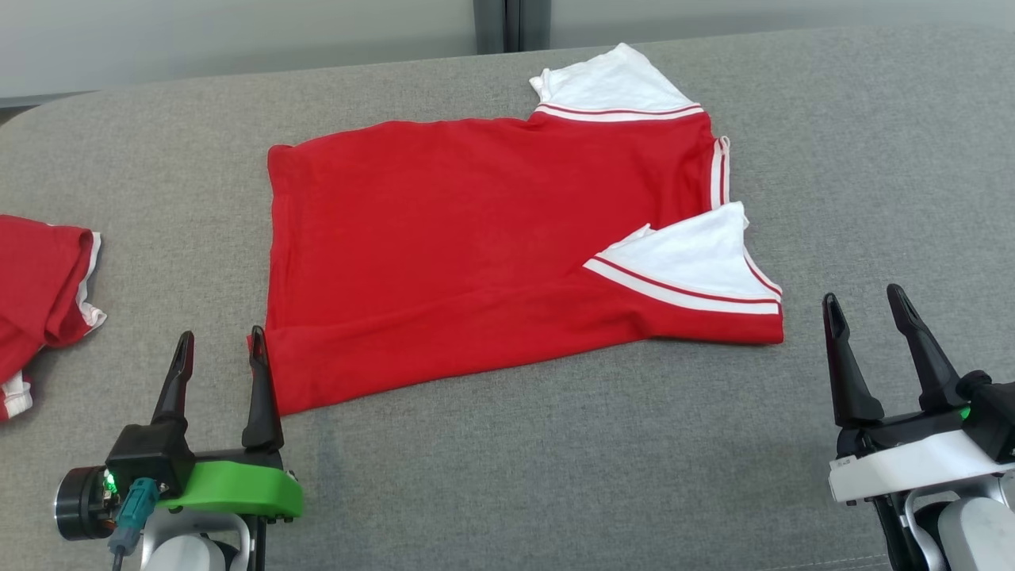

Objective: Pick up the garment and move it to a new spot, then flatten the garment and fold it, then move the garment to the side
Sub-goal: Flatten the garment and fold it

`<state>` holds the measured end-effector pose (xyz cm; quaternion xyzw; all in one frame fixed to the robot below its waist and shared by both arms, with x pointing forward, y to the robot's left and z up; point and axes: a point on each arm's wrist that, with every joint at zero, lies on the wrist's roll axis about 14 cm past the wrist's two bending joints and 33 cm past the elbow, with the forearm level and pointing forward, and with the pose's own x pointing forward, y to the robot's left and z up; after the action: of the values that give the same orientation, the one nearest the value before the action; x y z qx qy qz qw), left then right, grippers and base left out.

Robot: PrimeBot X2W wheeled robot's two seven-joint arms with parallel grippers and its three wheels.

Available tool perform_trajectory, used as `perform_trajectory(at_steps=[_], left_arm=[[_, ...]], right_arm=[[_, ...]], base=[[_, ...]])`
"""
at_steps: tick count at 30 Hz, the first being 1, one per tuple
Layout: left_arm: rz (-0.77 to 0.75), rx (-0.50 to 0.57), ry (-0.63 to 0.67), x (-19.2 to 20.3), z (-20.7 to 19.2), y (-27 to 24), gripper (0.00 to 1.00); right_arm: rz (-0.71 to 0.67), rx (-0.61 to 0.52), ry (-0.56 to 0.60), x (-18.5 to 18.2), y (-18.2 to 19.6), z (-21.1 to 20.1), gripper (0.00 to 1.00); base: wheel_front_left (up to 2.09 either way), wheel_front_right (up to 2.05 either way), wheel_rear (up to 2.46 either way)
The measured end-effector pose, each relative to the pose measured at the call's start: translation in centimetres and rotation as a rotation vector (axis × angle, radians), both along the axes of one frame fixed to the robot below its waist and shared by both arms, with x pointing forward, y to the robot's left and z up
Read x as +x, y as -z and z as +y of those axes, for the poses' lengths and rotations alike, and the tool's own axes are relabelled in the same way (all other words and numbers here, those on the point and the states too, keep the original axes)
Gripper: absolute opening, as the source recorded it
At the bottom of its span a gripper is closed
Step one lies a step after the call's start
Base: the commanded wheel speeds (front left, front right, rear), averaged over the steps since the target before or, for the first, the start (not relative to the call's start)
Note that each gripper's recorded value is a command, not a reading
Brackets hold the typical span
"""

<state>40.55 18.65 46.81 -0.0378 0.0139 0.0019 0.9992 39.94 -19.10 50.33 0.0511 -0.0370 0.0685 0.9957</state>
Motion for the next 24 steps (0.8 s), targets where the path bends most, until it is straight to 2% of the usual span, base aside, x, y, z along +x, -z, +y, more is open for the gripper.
perform_trajectory(at_steps=[5,8,10,21,22,23,24], left_arm=[[0.000,-0.001,0.010,-0.2,-0.3,0.0,1.00],[0.128,-0.030,0.038,-0.8,-0.8,3.1,1.00],[0.284,-0.088,0.039,-1.5,-0.9,7.1,1.00],[0.464,-0.192,0.032,-0.7,-0.6,11.9,0.98],[0.470,-0.203,0.033,-0.6,-0.6,12.0,0.46],[0.476,-0.212,0.039,-0.6,-0.8,12.1,0.00],[0.483,-0.222,0.044,-0.6,-1.0,12.2,0.00]], right_arm=[[0.003,0.004,0.004,-0.4,-0.1,-0.1,1.00],[0.095,0.005,0.011,-0.1,2.7,-0.6,1.00],[0.188,0.011,-0.002,0.7,5.7,-0.4,1.00],[0.387,0.023,-0.084,4.0,12.2,2.2,1.00],[0.401,0.025,-0.090,4.1,12.5,2.4,1.00],[0.420,0.030,-0.094,4.2,12.9,2.6,0.42],[0.427,0.037,-0.093,4.4,13.1,2.6,0.13]], base=[[0.00,0.00,0.00],[0.00,0.00,0.00],[0.00,0.00,0.00],[0.00,0.00,0.00],[0.00,0.00,0.00],[0.00,0.00,0.00],[0.00,0.00,0.00]])
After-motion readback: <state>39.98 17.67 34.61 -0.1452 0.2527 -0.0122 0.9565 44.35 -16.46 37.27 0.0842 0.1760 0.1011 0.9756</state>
